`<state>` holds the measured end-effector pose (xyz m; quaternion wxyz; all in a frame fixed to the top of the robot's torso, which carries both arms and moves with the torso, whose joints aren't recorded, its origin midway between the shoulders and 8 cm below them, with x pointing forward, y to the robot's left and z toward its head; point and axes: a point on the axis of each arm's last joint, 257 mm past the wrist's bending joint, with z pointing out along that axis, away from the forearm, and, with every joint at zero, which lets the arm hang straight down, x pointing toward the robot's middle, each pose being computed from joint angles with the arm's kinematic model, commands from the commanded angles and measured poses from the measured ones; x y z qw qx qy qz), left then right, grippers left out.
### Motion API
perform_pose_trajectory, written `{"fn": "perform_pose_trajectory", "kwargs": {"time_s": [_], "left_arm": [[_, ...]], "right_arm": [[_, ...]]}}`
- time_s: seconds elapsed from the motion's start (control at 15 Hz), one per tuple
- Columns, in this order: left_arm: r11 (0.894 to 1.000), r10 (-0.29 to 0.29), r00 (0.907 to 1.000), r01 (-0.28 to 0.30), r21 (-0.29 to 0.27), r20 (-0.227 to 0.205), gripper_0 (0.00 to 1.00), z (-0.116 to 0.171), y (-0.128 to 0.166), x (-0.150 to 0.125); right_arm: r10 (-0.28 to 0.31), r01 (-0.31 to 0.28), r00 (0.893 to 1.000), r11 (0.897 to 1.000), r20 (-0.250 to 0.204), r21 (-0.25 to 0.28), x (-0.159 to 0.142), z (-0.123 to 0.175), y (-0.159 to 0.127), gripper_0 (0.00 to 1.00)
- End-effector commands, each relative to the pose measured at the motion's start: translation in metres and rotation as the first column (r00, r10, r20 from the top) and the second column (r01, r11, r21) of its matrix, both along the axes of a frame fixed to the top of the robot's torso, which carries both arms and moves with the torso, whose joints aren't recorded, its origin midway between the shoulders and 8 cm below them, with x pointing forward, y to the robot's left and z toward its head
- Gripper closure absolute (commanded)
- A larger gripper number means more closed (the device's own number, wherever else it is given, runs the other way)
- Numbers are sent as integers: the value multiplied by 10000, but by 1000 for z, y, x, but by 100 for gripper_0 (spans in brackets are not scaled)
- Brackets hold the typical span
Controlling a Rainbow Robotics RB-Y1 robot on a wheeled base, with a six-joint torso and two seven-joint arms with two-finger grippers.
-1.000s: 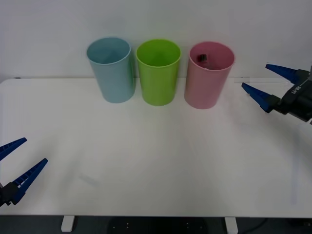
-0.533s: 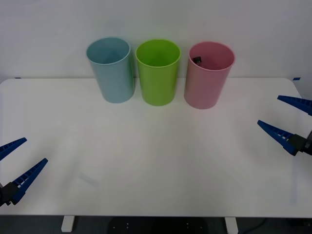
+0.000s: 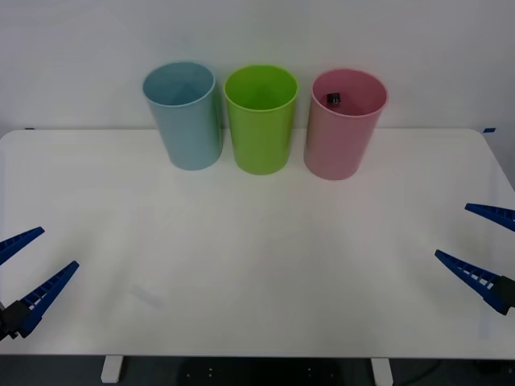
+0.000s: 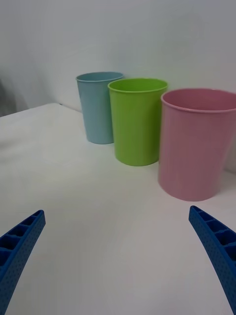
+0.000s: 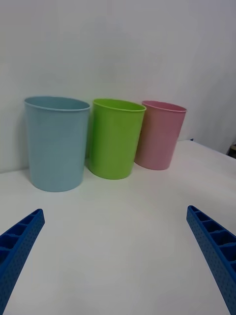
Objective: Grasp the object on the table and drop it into the matching bin: aluminum can to the light blue bin, PET bottle to the pink bin.
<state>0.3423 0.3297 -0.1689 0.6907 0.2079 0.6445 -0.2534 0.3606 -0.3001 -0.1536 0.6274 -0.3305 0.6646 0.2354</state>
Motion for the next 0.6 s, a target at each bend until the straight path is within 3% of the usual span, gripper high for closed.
{"fn": "perform_pose_trajectory", "kwargs": {"time_s": [0.07,0.6], "left_arm": [[10000,0,10000,0,0,0,0,0,0,0],[10000,0,10000,0,0,0,0,0,0,0]], "right_arm": [[36,-39,9999,9998,-157,-176,-10,-8,2,0],[-6,-7,9996,9991,-290,-426,-14,-22,4,0]]}}
